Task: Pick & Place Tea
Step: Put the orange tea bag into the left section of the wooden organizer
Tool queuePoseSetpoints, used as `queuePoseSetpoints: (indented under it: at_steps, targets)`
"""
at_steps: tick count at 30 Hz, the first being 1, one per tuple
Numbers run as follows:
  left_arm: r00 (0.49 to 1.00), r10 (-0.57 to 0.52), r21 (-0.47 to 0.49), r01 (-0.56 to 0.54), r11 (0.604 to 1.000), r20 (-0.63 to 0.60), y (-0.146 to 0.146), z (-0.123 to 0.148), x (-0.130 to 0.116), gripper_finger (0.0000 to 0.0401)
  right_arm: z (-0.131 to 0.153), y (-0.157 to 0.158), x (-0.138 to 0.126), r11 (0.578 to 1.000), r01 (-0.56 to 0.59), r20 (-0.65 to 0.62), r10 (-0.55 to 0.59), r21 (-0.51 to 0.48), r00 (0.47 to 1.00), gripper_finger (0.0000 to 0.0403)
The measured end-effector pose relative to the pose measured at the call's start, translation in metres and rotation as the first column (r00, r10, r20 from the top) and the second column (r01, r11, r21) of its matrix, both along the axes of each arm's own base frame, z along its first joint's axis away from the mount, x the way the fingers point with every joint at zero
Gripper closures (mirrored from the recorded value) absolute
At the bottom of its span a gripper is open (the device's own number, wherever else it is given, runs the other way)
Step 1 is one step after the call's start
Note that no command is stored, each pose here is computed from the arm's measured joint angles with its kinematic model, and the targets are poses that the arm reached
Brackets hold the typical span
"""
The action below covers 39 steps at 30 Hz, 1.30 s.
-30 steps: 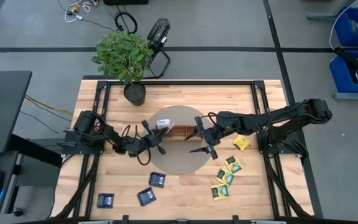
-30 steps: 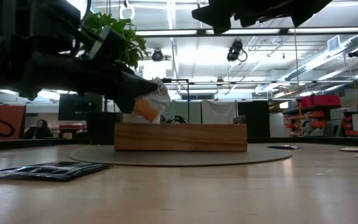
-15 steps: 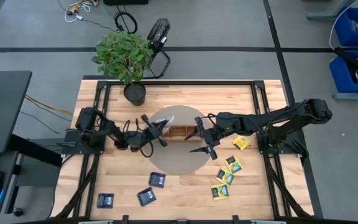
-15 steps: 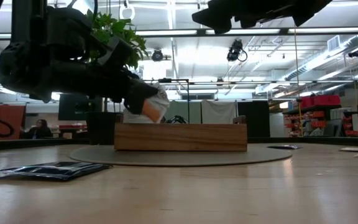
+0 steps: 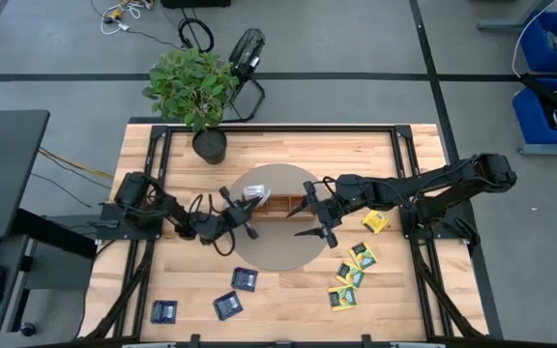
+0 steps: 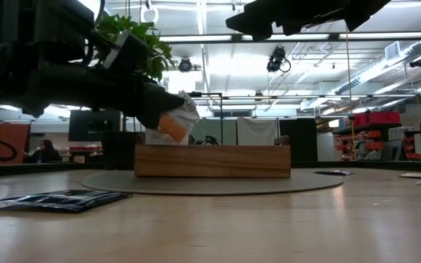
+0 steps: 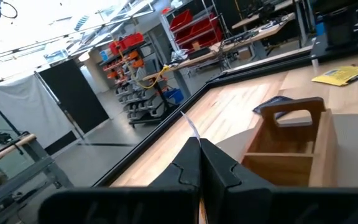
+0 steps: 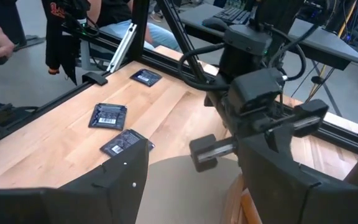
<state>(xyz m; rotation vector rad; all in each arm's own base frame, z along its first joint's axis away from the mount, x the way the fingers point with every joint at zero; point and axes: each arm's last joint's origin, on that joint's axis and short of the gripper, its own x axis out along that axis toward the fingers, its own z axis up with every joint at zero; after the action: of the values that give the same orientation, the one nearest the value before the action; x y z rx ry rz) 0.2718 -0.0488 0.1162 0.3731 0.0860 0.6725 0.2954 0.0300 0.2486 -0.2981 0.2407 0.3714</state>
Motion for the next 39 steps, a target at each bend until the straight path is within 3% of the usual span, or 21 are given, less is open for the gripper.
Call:
queuePoseSetpoints:
  at_steps: [12, 20, 26, 32, 35, 39]
  targets:
    - [1.0, 0.02, -0.087, -0.019, 0.996, 0.009, -0.006, -0.021, -0.002, 0.0399, 0.001, 0.0, 0.0, 1.0, 0.0, 0.007, 0.0, 0.0, 1.0, 0.0145]
    - [1.0, 0.021, -0.095, -0.021, 0.995, 0.008, -0.007, -0.023, -0.002, 0.0384, 0.0, 0.0, 0.0, 1.0, -0.002, 0.005, 0.002, -0.006, 1.0, 0.0145]
    - [1.0, 0.019, -0.098, -0.018, 0.995, 0.01, -0.009, -0.023, -0.003, 0.0342, 0.0, 0.0, 0.0, 1.0, -0.002, 0.002, 0.002, -0.008, 1.0, 0.0145]
    - [1.0, 0.028, -0.074, -0.028, 0.997, -0.008, -0.015, -0.023, -0.005, 0.027, 0.0, 0.0, 0.0, 1.0, -0.002, 0.001, 0.002, -0.008, 1.0, 0.0145]
    - [0.989, 0.148, -0.056, -0.149, 0.987, -0.013, -0.015, -0.02, -0.008, 0.023, 0.0, 0.0, 0.0, 1.0, -0.003, 0.0, 0.003, -0.011, 1.0, 0.0145]
    - [0.946, 0.325, -0.044, -0.325, 0.945, -0.009, -0.013, -0.01, -0.013, 0.0189, -0.001, 0.0, 0.0, 1.0, -0.003, -0.006, 0.003, -0.011, 1.0, 0.0145]
